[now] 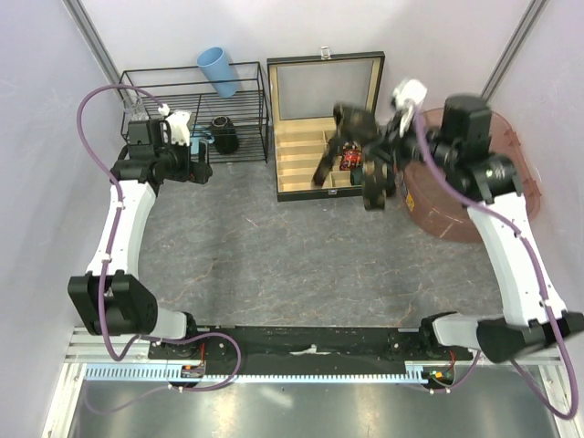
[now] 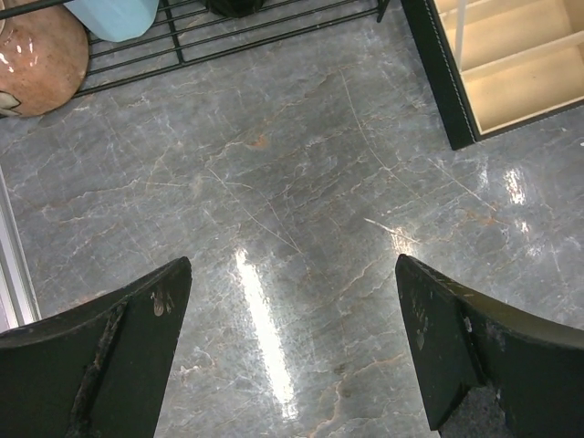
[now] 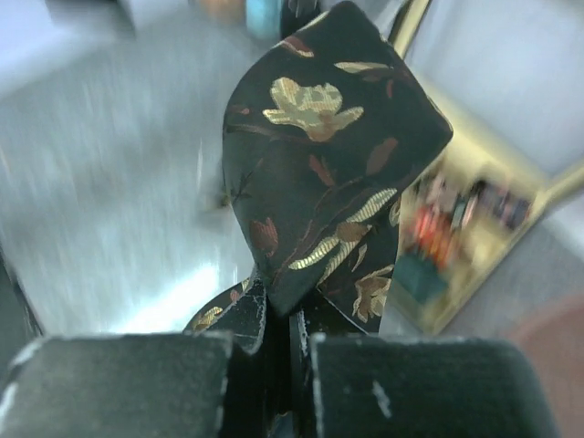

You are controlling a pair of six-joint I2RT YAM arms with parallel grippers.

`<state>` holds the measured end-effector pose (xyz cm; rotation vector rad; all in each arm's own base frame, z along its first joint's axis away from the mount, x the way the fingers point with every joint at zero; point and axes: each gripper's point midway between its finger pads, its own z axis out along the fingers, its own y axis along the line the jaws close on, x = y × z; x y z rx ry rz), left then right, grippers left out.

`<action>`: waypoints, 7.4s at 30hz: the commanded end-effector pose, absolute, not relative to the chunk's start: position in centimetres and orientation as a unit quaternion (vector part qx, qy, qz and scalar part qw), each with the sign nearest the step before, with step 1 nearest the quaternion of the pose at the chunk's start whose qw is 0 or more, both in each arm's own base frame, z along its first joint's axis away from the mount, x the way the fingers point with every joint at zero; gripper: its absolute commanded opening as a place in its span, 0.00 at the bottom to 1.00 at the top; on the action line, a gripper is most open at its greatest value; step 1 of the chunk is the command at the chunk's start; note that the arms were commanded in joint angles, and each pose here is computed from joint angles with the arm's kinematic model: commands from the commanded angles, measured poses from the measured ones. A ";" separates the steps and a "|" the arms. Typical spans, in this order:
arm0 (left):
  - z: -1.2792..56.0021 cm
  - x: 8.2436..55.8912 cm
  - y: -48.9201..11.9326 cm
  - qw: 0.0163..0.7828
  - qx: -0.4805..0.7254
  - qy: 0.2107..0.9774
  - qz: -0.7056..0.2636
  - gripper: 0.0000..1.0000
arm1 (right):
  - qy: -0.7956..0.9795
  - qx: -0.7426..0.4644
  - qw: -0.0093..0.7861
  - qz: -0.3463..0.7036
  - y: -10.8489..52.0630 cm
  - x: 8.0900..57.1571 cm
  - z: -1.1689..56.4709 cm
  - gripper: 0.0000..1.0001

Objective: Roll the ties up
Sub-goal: Move the bin to the corner of the board, then place the tie at the center of the board, then flatten out the tie at the center of the board.

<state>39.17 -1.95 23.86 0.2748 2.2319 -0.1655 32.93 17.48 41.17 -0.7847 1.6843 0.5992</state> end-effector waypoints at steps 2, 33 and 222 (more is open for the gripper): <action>24.8 37.4 -2.7 0.448 0.128 0.881 -0.076 0.99 | 0.756 -0.447 0.466 0.108 13.1 29.7 30.2 0.00; 23.0 37.8 -2.9 0.430 0.139 0.888 -0.082 1.00 | 0.796 -0.331 0.338 -0.378 -10.7 34.7 16.0 0.00; 26.4 32.8 -5.5 0.540 0.215 0.806 -0.107 0.95 | 0.753 -0.440 0.372 0.317 35.8 31.1 25.1 0.19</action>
